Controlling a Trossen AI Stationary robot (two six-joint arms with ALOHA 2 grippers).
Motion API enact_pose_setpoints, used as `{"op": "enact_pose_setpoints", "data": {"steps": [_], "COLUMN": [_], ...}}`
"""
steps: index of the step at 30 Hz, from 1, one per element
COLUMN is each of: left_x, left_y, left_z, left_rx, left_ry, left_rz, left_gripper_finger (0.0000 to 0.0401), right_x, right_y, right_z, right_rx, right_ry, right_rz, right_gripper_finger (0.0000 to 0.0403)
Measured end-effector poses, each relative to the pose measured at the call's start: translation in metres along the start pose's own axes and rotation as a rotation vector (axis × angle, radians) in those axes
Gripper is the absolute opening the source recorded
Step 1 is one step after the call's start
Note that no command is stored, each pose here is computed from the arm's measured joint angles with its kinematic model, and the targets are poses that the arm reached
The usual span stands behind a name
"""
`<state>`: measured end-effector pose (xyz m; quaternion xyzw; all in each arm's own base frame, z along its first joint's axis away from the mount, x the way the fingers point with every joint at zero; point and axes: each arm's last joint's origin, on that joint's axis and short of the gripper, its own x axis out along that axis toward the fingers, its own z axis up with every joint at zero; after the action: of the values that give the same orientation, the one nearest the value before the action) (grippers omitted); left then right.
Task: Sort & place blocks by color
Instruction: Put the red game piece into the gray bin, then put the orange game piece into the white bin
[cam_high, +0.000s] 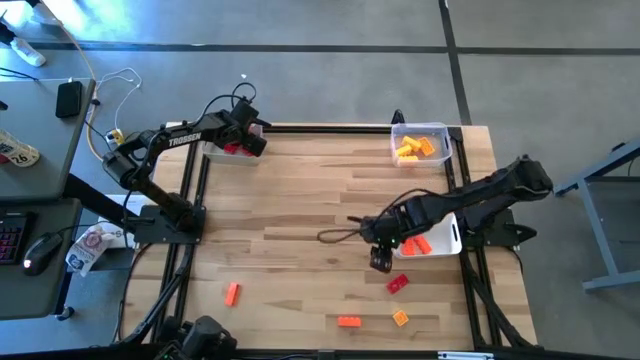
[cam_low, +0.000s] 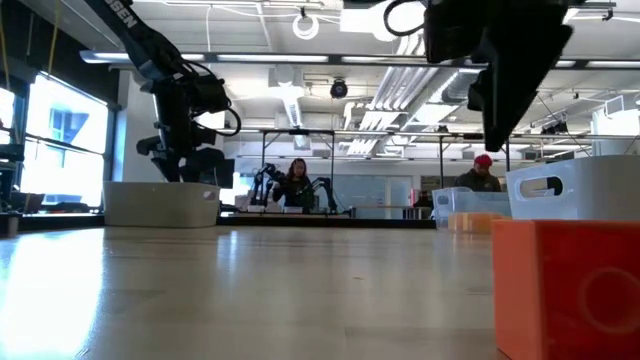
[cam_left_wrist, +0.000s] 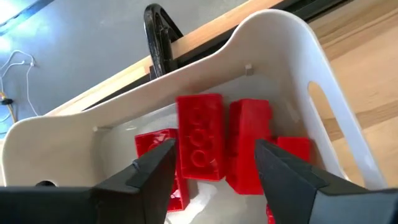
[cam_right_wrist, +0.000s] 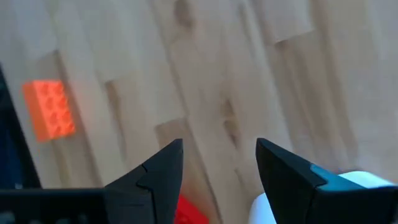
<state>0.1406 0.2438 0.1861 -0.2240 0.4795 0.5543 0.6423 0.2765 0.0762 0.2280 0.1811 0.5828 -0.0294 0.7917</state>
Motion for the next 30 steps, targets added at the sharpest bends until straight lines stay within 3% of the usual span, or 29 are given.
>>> {"op": "enact_pose_setpoints", "data": {"steps": [8,12,22,30], "left_x": [-0.002,-0.008,-0.051,-0.089], "left_y": [-0.003,-0.005,-0.013,-0.033], "left_z": [0.000,0.000,-0.006,-0.024], "left_rx": [-0.002,0.002,0.009,0.054], "left_ry": [0.004,-0.009,-0.095,-0.109], "left_rz": [-0.108,-0.159,-0.239,-0.356], "left_gripper_finger": [0.0204,0.0206,0.0206,0.0207], "right_x": [0.002,0.002,-0.001,-0.004], "right_y": [0.024,0.031,0.061,0.080], "right_z": [-0.018,-0.018,-0.014,-0.021], "right_rx": [-0.158,-0.155,-0.198,-0.259], "right_ry": [0.024,-0.048,-0.234,-0.360], "right_rz": [0.029,-0.006,0.143,0.141], "right_gripper_finger": [0.0188,0.0188,0.0225,0.0234]}}
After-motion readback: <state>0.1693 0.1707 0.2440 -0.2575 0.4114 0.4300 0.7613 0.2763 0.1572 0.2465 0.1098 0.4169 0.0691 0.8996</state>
